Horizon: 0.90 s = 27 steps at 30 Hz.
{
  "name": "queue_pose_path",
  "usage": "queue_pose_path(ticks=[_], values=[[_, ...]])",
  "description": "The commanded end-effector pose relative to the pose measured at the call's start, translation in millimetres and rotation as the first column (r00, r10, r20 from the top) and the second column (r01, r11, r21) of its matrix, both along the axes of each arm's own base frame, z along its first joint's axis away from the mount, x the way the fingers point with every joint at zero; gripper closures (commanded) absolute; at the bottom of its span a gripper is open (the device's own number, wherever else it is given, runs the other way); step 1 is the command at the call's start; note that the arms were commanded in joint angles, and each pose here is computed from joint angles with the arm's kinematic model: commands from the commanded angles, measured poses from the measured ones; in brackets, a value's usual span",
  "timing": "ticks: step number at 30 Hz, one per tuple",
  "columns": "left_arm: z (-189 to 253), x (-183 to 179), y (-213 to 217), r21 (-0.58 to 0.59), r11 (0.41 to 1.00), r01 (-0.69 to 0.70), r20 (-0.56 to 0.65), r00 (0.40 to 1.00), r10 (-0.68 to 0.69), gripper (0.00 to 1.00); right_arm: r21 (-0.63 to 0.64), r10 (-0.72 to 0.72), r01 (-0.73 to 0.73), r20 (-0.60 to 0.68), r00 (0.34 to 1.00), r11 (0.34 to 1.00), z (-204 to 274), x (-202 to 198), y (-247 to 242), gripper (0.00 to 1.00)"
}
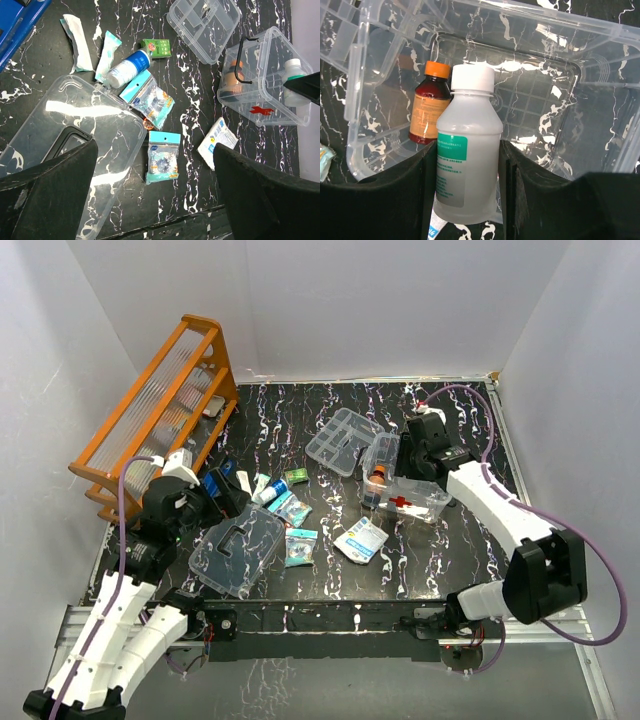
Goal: Organize the medicine kit
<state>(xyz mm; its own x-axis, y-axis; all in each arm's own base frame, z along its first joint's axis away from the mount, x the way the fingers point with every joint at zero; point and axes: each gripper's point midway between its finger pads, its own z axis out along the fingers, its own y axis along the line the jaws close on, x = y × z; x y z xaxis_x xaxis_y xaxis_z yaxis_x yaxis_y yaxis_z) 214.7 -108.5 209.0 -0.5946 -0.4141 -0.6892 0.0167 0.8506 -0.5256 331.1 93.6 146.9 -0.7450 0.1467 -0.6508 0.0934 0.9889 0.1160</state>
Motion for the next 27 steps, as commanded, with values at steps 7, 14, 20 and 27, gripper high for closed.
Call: queue_pose_path(ticks=[7, 14, 20, 27], values=[[6, 8, -4, 0.001, 1.0, 0.012, 0.015, 1.0, -0.012, 0.01, 0.069, -0.096, 0.087, 0.14, 0.985, 0.994, 7, 39, 5, 0.76], [3, 8, -6, -0.014, 1.0, 0.008, 0.007, 1.0, -0.008, 0.01, 0.106, -0.105, 0.096, 0.079, 0.991, 0.99, -30, 40, 14, 0.76], [2, 10, -8, -0.013, 1.0, 0.014, -0.004, 1.0, -0.014, 0.01, 0.125, -0.069, 0.065, 0.027, 0.997, 0.99, -48, 36, 22, 0.71], [19, 14, -20, -0.041, 0.996, 0.084, 0.042, 0.996, -0.083, 0.02, 0.155, -0.008, 0.022, -0.087, 0.996, 0.988, -76, 32, 35, 0.68]])
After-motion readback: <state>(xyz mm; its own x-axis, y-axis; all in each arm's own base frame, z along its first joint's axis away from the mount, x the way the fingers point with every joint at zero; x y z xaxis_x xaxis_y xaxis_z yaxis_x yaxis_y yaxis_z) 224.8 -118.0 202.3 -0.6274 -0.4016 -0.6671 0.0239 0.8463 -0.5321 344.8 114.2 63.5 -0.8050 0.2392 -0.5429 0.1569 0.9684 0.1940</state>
